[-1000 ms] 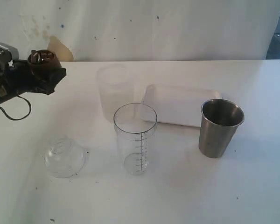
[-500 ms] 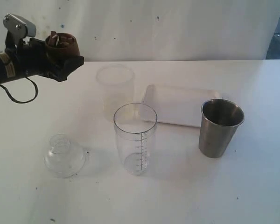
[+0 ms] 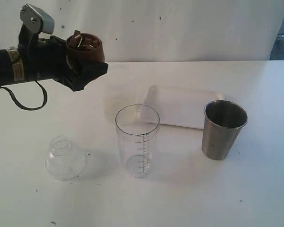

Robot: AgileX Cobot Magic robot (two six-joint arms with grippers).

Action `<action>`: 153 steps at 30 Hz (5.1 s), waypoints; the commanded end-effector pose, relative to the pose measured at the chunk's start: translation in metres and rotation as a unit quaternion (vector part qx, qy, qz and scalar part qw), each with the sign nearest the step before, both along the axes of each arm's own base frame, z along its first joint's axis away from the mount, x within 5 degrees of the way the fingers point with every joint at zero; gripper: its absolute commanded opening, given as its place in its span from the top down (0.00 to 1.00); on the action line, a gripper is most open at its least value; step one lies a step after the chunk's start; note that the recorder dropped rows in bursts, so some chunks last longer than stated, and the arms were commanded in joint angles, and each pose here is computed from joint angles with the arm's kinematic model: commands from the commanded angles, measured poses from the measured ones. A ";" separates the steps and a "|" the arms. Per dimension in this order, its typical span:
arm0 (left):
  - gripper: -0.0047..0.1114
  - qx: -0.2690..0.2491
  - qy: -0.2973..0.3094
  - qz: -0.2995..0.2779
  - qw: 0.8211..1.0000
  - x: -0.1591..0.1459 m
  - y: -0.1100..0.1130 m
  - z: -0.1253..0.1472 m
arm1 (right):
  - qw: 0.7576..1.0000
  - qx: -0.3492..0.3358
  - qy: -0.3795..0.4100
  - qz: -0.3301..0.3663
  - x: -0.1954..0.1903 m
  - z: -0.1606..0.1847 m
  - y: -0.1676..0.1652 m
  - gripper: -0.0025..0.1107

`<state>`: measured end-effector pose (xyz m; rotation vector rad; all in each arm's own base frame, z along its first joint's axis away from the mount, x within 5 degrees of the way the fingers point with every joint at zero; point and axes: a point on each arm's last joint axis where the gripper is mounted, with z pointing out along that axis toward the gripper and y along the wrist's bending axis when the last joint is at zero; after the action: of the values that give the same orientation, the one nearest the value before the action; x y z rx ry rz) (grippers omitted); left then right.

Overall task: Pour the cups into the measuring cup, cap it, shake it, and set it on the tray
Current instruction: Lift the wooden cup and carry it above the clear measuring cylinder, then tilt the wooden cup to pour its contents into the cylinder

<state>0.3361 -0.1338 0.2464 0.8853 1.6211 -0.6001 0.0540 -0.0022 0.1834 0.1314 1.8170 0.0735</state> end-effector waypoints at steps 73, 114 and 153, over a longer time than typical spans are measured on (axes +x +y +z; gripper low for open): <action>0.96 0.106 -0.198 -0.103 0.969 -0.018 -0.062 -0.013 | 1.000 -0.008 -0.002 0.001 0.000 0.000 0.000 0.98; 0.96 0.230 -0.371 -0.172 0.883 -0.024 -0.068 -0.016 | 1.000 -0.008 -0.002 0.001 0.000 0.000 0.000 0.98; 0.96 0.352 -0.576 -0.189 0.713 -0.022 -0.068 -0.012 | 1.000 -0.012 -0.002 0.002 0.000 0.000 0.000 0.98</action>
<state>0.3156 -0.1996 0.2263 1.7594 0.4520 0.3910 0.0540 -0.0022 0.1834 0.1213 1.8176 0.0657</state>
